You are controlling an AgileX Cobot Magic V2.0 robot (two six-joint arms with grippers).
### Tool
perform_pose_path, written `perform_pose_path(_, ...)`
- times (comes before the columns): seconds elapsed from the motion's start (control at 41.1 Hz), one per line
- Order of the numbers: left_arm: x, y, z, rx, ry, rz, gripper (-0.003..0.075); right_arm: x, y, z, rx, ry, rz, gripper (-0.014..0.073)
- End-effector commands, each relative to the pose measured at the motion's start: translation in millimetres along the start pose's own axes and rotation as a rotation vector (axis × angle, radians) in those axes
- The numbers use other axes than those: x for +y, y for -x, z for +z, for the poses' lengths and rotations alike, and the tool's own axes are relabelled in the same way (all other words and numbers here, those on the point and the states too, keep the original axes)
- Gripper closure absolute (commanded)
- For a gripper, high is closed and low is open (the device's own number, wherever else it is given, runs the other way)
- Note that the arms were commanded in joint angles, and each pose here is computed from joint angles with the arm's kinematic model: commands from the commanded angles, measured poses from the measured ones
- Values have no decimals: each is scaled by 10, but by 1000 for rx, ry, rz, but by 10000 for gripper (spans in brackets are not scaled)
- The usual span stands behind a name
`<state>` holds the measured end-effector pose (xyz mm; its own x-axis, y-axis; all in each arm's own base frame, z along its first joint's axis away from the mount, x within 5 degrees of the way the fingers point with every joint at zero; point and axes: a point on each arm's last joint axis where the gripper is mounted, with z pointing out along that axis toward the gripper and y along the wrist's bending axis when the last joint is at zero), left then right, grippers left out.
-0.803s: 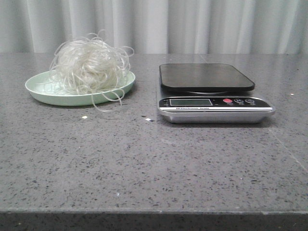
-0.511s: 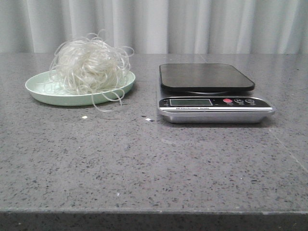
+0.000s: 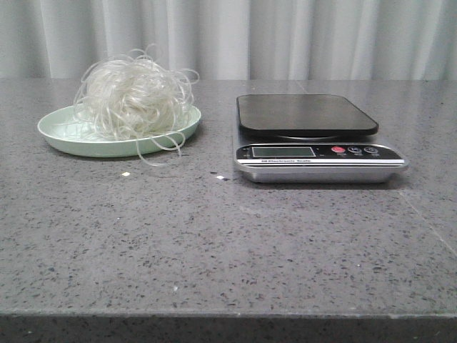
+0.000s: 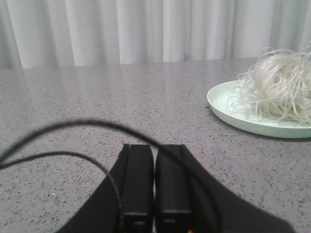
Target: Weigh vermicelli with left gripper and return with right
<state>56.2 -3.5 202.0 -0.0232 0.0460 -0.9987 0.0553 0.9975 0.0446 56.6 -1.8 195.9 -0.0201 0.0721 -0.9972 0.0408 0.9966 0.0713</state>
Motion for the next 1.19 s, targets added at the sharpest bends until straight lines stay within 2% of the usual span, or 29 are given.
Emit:
perform_pose_path(0.0,9,73,-17,-109,9,-16,584,-3,102,-18,-98,-7,2,443)
perform_pose_path(0.292,18,125,-25,-166,18,-16,584,-3,102,-18,-98,-7,2,443)
perform_pose_path(0.462,49,306,-76,-374,50,-20,584,-3,102,-18,-98,-7,2,443)
perform_pose_path(0.56,72,505,-157,-536,73,-21,584,-3,102,-18,-98,-7,2,443)
perform_pose_path(0.633,79,747,-229,-579,70,-22,584,-3,102,-18,-98,-7,2,443)
perform_pose_path(0.876,92,1752,-315,-517,33,-20,582,-3,102,-18,-98,-7,2,443)
perform_pose_path(1.046,94,2185,-89,-401,5,-18,574,-3,102,-18,-98,-7,2,443)
perform_pose_path(1.095,85,2249,5,-371,-14,-20,542,-3,102,-18,-98,-7,2,443)
perform_pose_path(1.168,55,2308,160,-325,-53,-27,448,-3,102,-18,-98,-7,2,443)
